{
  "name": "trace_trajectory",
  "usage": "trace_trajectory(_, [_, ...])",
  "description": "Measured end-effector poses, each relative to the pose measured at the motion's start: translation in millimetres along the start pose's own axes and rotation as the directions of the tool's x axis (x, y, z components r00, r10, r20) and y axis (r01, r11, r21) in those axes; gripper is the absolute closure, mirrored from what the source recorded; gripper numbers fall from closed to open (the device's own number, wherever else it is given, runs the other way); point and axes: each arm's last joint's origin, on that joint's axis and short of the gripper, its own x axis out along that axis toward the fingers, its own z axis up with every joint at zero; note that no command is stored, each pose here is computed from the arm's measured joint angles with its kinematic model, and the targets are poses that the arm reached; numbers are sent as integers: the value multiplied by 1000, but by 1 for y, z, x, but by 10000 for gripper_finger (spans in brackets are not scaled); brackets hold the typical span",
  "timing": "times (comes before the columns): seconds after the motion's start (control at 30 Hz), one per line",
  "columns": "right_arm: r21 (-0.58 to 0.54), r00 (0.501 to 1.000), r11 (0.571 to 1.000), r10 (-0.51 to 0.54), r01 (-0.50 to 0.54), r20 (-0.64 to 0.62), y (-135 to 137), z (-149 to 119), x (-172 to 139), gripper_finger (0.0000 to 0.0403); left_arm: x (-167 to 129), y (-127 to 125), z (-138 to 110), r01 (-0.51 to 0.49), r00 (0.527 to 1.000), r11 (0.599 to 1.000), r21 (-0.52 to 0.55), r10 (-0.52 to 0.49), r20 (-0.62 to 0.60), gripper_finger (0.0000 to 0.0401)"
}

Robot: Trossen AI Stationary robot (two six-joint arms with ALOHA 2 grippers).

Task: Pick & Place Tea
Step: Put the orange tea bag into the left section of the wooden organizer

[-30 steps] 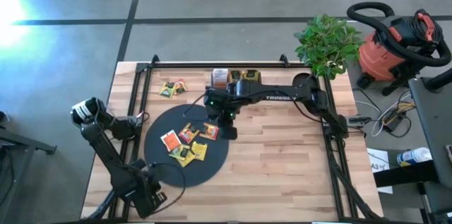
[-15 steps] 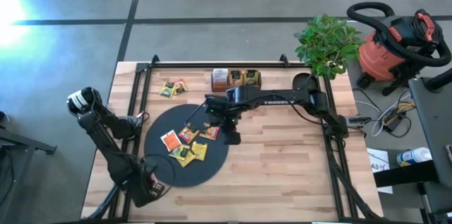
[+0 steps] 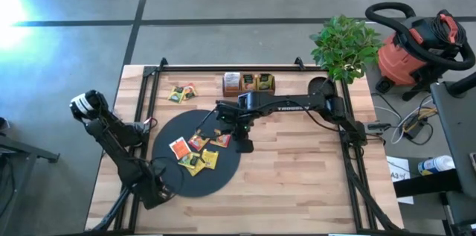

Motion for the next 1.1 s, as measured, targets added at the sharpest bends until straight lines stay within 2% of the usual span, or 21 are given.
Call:
trace_trajectory(0.1, [-4,1000,1000,-2,2,17,0,2,-1,337,6,-1,4,44,999,999,-11,-44,3,318])
trace_trajectory(0.2, [-10,999,1000,-4,4,34,-1,3,-1,335,5,-9,6,151,988,988,-12,-151,30,318])
trace_trajectory(0.27, [-11,999,1000,-5,6,42,-2,4,-1,334,2,-16,7,254,966,967,-9,-253,59,318])
trace_trajectory(0.37, [-9,998,1000,-11,12,65,-6,5,-3,336,-8,-27,9,442,888,897,1,-438,144,318])
trace_trajectory(0.47, [-4,997,1000,-16,16,80,-11,6,-4,339,-28,-32,10,622,749,782,42,-610,259,318])
trace_trajectory(0.5, [-3,996,1000,-18,18,83,-12,7,-4,339,-33,-31,12,645,723,763,49,-629,285,318])
trace_trajectory(0.53, [-2,996,1000,-19,19,85,-13,6,-4,339,-35,-28,14,642,715,764,67,-628,306,318])
trace_trajectory(0.63, [-7,996,1000,-20,21,86,-14,6,-5,337,-41,-18,18,592,747,801,94,-588,310,318])
trace_trajectory(0.8, [-4,996,1000,-18,19,84,-13,6,-4,331,-39,-5,21,446,856,885,132,-465,227,318])
trace_trajectory(0.93, [21,996,1000,-16,15,82,-11,6,-4,331,-36,-7,17,389,889,891,235,-430,158,318])
trace_trajectory(1.1, [41,997,999,1,-5,83,-4,7,-2,337,-33,-17,13,340,891,865,370,-422,167,318])
